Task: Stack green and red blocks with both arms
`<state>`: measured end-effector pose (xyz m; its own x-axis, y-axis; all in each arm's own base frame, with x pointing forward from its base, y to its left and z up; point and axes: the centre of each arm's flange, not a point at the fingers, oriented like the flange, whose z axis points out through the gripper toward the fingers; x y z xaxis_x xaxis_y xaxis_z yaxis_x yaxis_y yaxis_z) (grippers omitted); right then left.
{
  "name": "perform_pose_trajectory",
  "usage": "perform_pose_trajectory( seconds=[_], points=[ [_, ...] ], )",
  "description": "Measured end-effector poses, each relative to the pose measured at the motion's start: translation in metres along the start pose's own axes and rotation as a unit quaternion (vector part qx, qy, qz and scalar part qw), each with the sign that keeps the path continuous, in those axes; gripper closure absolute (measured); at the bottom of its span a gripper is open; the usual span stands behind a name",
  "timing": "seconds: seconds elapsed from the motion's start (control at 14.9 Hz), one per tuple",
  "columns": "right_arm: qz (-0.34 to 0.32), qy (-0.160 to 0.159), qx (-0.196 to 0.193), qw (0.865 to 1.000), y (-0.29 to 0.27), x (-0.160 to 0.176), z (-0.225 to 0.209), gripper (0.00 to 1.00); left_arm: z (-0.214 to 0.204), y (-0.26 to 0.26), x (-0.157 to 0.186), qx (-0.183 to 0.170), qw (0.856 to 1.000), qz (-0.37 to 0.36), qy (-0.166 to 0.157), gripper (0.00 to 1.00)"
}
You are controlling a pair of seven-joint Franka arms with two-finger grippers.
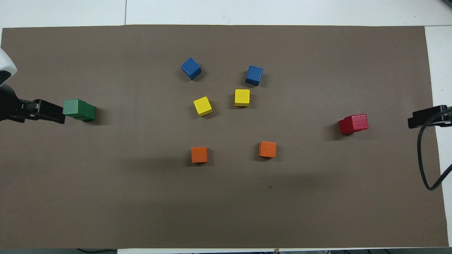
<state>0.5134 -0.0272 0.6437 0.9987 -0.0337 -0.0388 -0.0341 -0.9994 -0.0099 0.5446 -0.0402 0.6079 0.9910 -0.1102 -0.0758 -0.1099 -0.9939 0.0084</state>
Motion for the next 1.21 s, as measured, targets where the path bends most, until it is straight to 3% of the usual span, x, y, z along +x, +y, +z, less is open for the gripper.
perform_pose_trajectory(
  seconds=[1.21],
  points=[
    [0.013,-0.003,-0.026,1.0,0.018,0.001,0.001,0.0,0.0,0.0,0.0,0.0,1.0,0.0,0.0,0.0]
  ],
)
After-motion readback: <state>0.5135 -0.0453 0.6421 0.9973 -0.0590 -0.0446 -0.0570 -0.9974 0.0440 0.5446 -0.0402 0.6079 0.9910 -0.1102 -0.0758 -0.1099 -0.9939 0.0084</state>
